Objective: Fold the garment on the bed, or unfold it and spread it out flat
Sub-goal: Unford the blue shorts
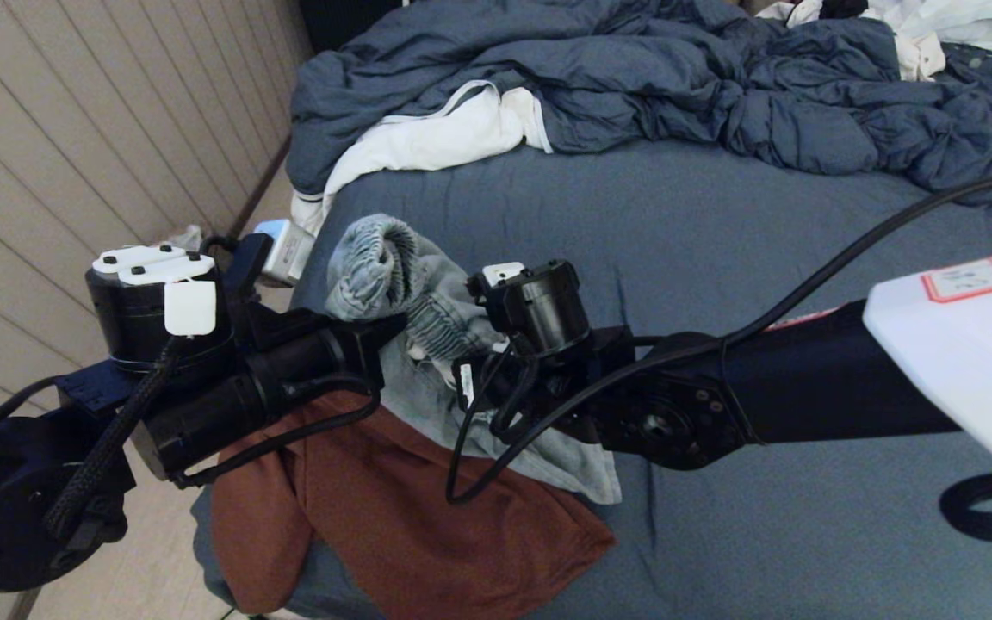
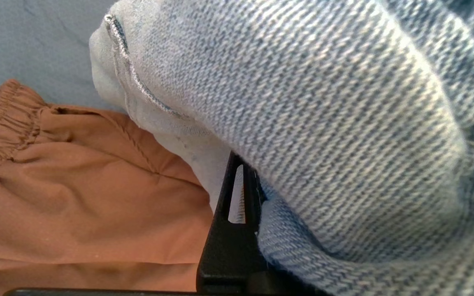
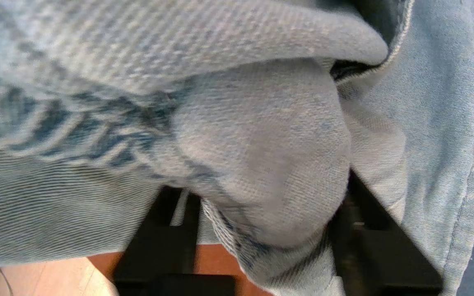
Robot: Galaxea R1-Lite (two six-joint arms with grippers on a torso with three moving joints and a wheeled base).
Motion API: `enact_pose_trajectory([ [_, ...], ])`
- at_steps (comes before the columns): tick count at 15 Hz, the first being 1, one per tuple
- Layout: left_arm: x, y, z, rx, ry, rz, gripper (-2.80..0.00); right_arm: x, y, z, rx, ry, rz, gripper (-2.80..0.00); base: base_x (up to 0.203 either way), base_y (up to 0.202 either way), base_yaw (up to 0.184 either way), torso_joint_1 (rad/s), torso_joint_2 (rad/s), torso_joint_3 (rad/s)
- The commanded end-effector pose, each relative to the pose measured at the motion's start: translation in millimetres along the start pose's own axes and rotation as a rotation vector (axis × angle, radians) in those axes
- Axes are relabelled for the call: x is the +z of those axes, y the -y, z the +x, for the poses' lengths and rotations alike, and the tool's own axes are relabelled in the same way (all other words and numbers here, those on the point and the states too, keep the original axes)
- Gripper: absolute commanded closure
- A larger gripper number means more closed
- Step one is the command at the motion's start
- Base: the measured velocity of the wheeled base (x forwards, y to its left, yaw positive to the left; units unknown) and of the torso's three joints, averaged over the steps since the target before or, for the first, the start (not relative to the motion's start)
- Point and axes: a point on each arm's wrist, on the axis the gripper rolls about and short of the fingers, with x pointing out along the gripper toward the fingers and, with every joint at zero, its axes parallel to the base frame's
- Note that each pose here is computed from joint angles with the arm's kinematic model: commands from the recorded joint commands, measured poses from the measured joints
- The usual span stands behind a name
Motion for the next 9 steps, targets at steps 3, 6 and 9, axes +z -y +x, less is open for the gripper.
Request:
enact_pose_trajectory([
  [3,4.6,1.2,-2.5,0.001,0.006,-0.024,0.00,2.4,-0.2,-3.1,0.003,0.009,0.005,0.00,0.000,0.000,0.000,0.000,0.00,0.000],
  [6,7.4,2.3,-6.6,0.004,-0.012,-0.028,0.00,4.6,-0.1,-5.1,0.006,0.014,0.008,0.00,0.000,0.000,0.000,0.000,0.00,0.000],
  [9,5.1,1.5,-4.3,0.007,-0.021,-0.050,-2.80,5.3,0.7,-5.9,0.004,0.016,0.008,0.00,0.000,0.000,0.000,0.000,0.00,0.000],
])
